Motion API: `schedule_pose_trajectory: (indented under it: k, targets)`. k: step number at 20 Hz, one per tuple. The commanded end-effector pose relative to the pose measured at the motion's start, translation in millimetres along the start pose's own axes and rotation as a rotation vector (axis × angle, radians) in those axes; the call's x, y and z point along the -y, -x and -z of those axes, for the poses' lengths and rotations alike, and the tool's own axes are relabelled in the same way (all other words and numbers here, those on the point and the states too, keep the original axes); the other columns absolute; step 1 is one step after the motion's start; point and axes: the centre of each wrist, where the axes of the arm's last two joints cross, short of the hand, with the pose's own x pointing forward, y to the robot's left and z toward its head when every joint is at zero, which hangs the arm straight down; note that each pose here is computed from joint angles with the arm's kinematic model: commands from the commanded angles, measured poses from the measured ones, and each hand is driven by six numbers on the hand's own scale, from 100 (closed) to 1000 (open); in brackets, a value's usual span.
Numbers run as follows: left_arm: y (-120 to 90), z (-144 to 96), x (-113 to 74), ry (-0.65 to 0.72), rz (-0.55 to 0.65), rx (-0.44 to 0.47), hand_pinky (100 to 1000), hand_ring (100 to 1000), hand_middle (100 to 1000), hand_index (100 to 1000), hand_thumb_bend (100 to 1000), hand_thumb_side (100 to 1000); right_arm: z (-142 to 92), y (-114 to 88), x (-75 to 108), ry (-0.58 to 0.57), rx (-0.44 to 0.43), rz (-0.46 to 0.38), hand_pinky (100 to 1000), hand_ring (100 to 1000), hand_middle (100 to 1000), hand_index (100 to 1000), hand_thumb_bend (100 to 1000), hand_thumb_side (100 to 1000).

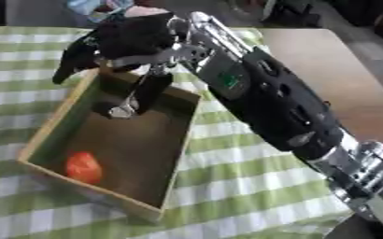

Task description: Pick up objects on the table and place them in the box.

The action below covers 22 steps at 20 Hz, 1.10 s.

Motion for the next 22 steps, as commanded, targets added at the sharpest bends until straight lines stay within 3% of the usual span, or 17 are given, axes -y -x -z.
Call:
schedule_pose_trajectory:
  k: [1, 5, 8, 22]
  targets:
    - [-5.3, -0.4, -3.3, -0.013, 0.017, 0.015, 667, 611, 638, 880, 160, 1000, -25.9, 0.6, 19.0, -0.026, 0.028, -0.079, 781, 769, 818, 931, 100, 266]
    - [-5.9, 0.0, -3.2, -0.016, 0.018, 0.019, 667, 611, 638, 880, 159, 1000, -51.5, -1.4, 21.0, 0.097, -0.062, -0.028, 782, 758, 825, 927, 100, 136]
    - [-6.2, -0.2, -3.3, -0.017, 0.023, 0.021, 667, 612, 638, 879, 156, 1000, -67.9, -2.8, 17.8, 0.176, -0.124, 0.008, 781, 748, 821, 923, 100, 100]
    - [-5.0, 0.1, 0.6, -0.008, 0.026, 0.031, 668, 614, 640, 878, 151, 1000, -100.4, -4.5, -16.6, 0.343, -0.288, 0.073, 779, 727, 808, 917, 100, 100]
